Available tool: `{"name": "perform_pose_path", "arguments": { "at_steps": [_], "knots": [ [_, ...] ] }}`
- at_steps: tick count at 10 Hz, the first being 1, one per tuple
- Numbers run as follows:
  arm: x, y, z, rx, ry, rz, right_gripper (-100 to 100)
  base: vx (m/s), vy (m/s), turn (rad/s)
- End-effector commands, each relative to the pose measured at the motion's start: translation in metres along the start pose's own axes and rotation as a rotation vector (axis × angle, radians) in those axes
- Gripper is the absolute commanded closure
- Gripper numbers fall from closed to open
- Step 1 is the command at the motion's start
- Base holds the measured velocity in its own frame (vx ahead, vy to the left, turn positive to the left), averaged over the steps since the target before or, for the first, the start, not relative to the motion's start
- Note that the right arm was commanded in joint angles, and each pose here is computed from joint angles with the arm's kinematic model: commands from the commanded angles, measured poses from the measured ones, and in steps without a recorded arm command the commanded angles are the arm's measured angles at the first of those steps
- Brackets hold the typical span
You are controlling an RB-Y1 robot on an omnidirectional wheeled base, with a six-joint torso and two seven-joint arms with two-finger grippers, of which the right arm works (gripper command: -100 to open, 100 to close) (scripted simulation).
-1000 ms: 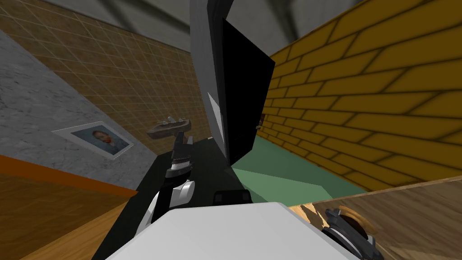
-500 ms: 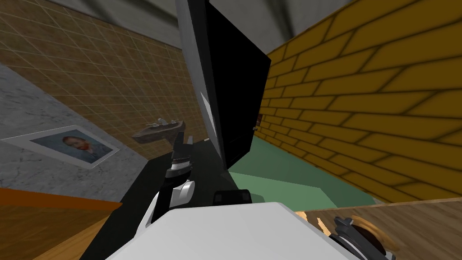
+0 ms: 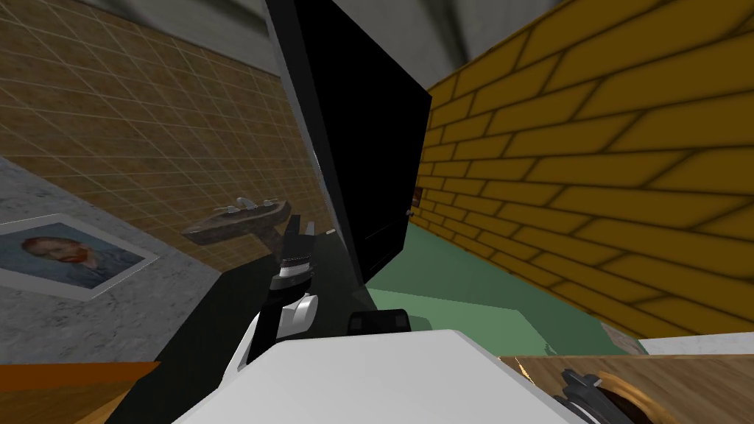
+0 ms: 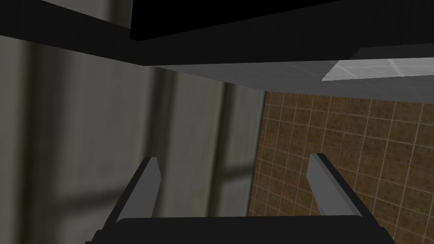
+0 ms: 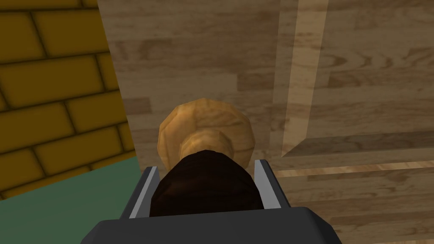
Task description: Push the door open
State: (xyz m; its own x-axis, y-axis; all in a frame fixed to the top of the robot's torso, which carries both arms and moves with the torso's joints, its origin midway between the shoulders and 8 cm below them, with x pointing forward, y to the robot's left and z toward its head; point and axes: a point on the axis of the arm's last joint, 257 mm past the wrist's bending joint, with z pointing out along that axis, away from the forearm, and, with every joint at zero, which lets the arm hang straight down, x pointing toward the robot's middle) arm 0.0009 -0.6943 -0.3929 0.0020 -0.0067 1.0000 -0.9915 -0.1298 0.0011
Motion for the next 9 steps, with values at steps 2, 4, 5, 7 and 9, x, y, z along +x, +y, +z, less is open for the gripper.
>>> {"name": "perform_pose_path", "arguments": {
  "at_steps": [2,4,5,7,9],
  "knots": [
    [0.001,0.010,0.0007,-0.022,0.003,0.001,100,0.059,-0.084,-0.028],
    [0.001,0.021,0.0000,-0.048,0.003,0.001,100,0.098,-0.174,-0.037],
    [0.001,0.026,-0.0005,-0.060,0.003,0.001,100,0.085,-0.189,-0.033],
    [0.001,0.038,-0.0017,-0.089,0.003,0.001,100,0.070,-0.186,-0.037],
    [0.001,0.051,-0.0034,-0.121,0.003,0.001,100,0.094,-0.188,-0.037]
  ]
}}
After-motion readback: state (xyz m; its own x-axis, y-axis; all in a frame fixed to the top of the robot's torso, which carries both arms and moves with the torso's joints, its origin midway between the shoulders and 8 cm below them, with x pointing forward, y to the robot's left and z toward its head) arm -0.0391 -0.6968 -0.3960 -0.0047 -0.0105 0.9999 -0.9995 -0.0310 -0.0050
